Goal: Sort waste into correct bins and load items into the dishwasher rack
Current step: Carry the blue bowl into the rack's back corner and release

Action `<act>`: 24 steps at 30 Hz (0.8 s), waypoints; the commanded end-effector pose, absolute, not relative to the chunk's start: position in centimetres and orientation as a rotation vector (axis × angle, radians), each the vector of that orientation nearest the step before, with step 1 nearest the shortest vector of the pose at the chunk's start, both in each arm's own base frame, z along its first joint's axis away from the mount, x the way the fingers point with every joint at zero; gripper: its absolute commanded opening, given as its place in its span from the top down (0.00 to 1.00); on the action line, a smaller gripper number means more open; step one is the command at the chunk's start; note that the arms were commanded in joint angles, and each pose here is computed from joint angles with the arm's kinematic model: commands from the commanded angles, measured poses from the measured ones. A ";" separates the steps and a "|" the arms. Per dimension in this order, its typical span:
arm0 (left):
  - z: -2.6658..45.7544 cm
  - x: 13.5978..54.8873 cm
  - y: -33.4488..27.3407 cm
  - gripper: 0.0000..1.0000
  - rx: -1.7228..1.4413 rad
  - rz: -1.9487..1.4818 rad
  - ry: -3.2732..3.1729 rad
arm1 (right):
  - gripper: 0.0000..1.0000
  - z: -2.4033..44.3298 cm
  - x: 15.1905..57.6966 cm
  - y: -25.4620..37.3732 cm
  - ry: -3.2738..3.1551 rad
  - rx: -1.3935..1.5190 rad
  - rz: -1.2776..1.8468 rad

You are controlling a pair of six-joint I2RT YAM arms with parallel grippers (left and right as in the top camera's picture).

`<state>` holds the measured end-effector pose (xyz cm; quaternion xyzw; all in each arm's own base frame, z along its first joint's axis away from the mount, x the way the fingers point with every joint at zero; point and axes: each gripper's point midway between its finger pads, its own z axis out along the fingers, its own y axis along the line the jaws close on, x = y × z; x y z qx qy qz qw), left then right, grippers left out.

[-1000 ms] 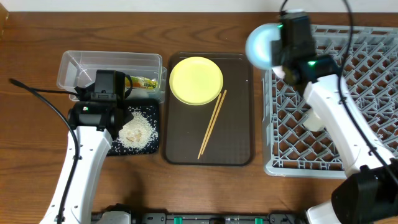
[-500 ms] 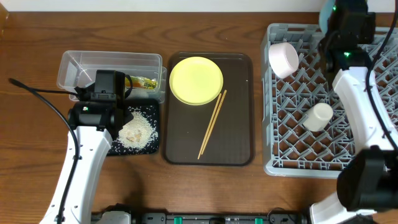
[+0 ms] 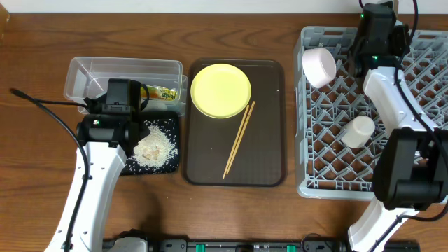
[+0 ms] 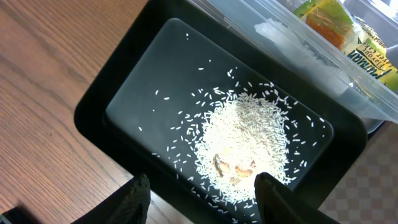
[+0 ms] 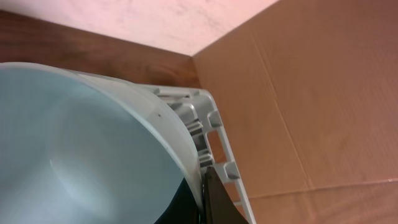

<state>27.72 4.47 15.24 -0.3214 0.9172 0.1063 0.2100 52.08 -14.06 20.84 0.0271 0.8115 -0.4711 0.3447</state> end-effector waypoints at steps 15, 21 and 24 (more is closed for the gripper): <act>15.4 28.1 4.2 0.43 -0.903 0.254 2.535 | 0.99 16.9 51.1 -12.3 2.200 0.075 -1.264; 15.4 28.1 4.2 0.43 -0.903 0.254 2.535 | 0.99 15.6 50.2 -11.3 2.253 0.081 -1.244; 15.4 28.1 4.2 0.43 -0.903 0.254 2.535 | 0.99 15.0 49.6 -10.9 2.278 0.105 -1.228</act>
